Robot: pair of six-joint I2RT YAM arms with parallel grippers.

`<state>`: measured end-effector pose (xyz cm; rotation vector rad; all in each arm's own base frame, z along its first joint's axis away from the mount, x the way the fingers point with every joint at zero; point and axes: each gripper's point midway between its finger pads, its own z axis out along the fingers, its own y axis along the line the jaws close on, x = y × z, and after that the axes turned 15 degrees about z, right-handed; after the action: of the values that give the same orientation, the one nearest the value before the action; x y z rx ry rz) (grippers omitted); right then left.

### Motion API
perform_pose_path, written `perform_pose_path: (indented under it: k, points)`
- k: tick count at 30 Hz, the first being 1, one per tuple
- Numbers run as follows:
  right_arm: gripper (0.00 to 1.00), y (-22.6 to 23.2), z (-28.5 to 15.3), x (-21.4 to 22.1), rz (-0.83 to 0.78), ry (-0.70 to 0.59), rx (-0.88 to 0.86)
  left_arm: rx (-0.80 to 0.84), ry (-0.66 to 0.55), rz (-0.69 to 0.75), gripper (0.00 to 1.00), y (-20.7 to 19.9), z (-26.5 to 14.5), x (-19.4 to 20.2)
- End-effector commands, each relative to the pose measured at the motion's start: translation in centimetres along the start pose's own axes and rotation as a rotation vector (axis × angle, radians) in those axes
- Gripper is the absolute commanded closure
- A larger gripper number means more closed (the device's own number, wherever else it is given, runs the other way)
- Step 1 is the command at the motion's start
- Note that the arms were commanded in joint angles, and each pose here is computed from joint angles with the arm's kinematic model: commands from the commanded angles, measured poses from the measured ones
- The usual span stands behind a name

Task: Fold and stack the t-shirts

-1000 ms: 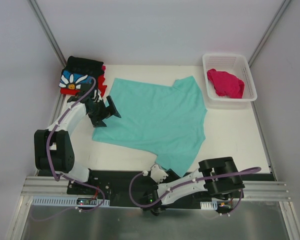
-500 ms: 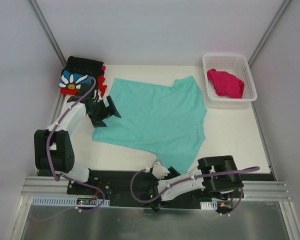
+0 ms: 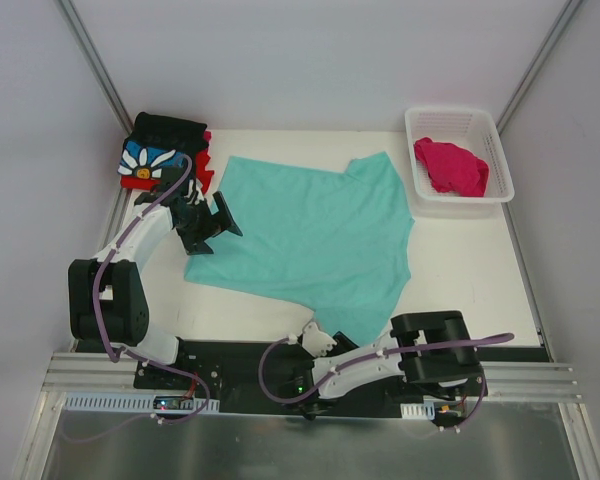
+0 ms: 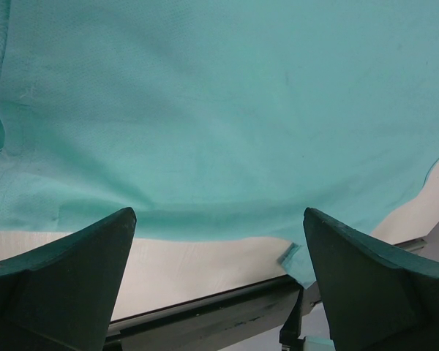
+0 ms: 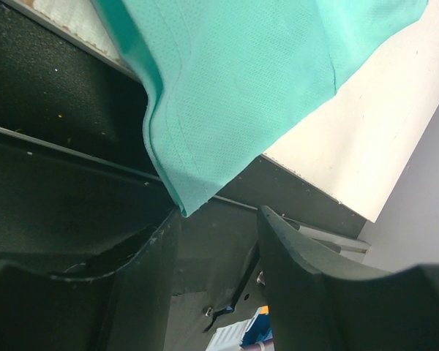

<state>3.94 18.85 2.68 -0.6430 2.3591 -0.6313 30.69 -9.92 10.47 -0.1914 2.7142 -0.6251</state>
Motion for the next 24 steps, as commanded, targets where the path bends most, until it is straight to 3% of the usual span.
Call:
perform_pose_path:
  k: [1,6,9,13,19,24]
  points:
    - [0.51,1.9,0.2,-0.5,0.027,-0.009,-0.033,0.033,-0.011,0.014,0.01,-1.4,-1.1,-0.1]
    - [0.56,2.7,0.1,-0.8,0.025,-0.007,-0.044,0.035,-0.014,0.017,0.01,-1.4,-1.2,-0.1]
    - [0.67,2.7,0.2,-0.9,0.026,-0.003,-0.044,0.035,-0.012,0.019,0.01,-1.4,-1.2,0.0]
    - [0.92,2.5,0.5,-0.9,0.030,0.004,-0.035,0.035,-0.011,0.020,0.01,-1.5,-1.3,0.1]
    - [0.99,2.3,0.7,-0.8,0.031,0.005,-0.027,0.032,-0.009,0.022,0.01,-1.4,-1.3,0.1]
    - [0.99,1.4,-0.2,-2.4,0.049,-0.027,-0.023,0.031,0.003,0.025,0.01,-1.3,-1.1,0.5]
